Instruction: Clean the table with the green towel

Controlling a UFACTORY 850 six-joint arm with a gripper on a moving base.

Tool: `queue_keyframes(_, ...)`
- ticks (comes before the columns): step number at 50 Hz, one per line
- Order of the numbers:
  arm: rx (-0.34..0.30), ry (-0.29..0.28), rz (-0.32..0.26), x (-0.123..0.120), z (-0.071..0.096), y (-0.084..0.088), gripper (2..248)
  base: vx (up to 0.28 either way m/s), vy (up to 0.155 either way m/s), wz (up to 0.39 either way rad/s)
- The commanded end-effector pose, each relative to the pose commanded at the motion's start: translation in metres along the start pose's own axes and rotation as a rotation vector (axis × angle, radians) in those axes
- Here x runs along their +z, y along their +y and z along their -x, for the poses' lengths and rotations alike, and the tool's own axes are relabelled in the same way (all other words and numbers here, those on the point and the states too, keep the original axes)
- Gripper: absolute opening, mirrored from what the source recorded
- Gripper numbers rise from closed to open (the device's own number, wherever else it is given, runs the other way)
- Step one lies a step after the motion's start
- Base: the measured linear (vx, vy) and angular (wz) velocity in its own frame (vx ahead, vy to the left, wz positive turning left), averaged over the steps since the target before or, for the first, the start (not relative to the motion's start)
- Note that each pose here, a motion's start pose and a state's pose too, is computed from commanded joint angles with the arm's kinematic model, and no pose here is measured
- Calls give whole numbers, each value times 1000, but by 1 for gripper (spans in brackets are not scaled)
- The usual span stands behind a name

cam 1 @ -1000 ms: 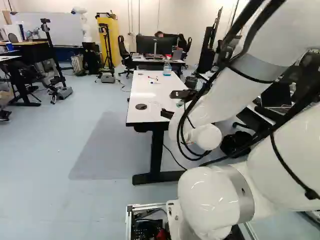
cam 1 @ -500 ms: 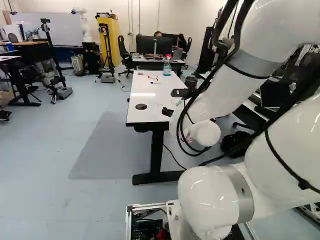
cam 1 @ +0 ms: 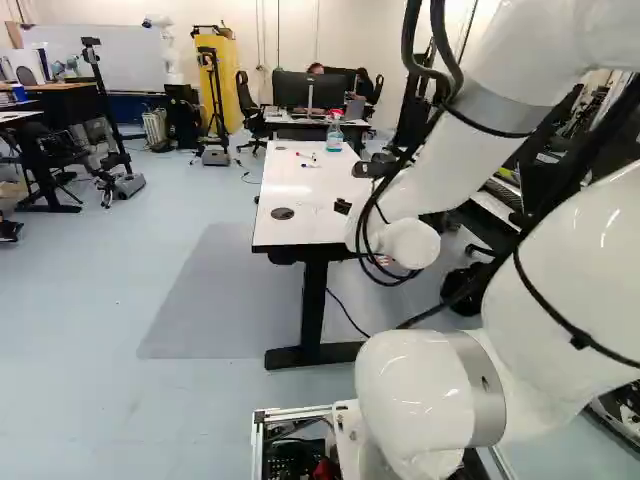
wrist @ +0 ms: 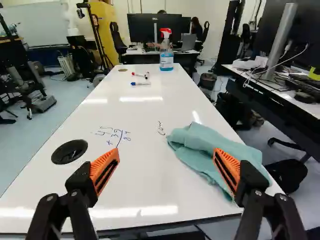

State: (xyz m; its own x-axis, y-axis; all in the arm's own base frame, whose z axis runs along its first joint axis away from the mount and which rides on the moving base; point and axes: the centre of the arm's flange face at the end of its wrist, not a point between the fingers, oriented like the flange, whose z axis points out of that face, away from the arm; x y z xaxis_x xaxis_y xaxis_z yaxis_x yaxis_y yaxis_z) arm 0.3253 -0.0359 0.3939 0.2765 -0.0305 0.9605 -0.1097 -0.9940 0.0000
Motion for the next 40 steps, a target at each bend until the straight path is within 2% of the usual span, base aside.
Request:
queue_keyframes(13, 11, 32, 42, 11, -17, 15, 247, 0, 0, 0)
queue_keyframes(40, 35, 4, 122, 47, -28, 49, 247, 0, 0, 0)
